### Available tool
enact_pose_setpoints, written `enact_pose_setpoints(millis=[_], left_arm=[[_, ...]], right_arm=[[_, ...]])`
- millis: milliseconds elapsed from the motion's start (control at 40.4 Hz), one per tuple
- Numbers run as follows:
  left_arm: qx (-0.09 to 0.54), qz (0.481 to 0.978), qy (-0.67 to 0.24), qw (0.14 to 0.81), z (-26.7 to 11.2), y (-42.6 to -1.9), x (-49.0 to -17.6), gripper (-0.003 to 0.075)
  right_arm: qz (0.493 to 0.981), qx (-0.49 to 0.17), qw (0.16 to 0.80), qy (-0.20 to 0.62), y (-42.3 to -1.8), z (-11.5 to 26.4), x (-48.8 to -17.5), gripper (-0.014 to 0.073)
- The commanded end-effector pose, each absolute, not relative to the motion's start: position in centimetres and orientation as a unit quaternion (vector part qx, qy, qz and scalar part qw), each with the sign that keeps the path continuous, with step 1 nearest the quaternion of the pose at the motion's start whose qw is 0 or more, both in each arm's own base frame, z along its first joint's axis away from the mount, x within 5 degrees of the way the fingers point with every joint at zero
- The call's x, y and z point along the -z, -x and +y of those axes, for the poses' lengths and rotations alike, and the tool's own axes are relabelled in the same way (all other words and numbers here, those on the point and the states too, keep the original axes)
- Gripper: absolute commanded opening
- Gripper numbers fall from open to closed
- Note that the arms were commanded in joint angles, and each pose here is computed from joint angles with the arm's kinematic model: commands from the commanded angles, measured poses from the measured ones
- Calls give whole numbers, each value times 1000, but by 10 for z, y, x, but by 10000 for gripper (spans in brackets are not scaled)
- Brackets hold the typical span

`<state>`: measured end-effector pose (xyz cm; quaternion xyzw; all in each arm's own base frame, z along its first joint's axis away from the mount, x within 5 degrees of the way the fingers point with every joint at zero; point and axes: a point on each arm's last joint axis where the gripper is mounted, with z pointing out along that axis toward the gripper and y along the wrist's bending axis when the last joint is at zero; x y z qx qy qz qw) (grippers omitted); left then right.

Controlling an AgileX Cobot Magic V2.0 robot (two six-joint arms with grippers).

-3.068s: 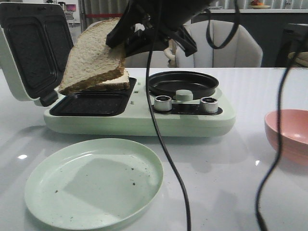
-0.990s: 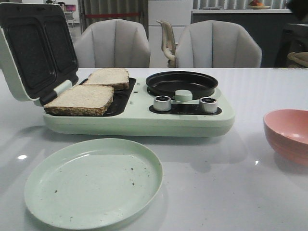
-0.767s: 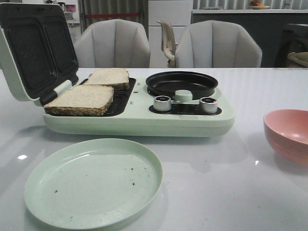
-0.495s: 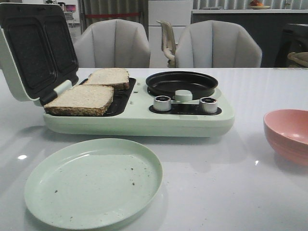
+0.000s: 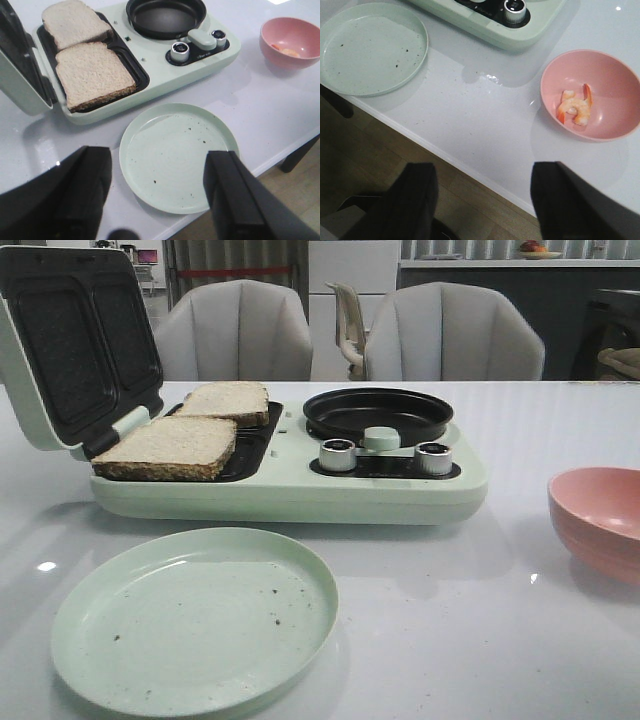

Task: Make breakfast with bread and shrimp

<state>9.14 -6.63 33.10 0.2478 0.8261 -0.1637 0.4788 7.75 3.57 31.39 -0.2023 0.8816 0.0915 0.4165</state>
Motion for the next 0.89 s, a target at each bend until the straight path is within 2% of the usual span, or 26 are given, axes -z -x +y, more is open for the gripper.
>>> enact_pose_setpoints(millis=[0, 148, 346, 445, 594, 742, 866], left_arm=[[192, 799, -238, 518, -70, -93, -346, 450], [178, 819, -244, 489, -70, -93, -345, 343], [120, 875, -265, 386, -80, -111, -342, 99], [81, 894, -266, 351, -84, -125, -341, 99], [15, 930, -208, 303, -76, -162, -333, 101], [2, 946, -127, 300, -48, -201, -334, 102], [21, 943, -61, 326, -17, -228, -337, 102]], right_arm=[[865, -96, 453, 194, -81, 36, -326, 516], [865, -96, 453, 194, -81, 36, -326, 516], [865, -96, 453, 194, -81, 36, -326, 516], [865, -96, 453, 194, -81, 36, -326, 516], [865, -96, 453, 194, -81, 36, -326, 516], [865, -96, 453, 194, -81, 36, -326, 516], [865, -96, 453, 194, -81, 36, -326, 516]])
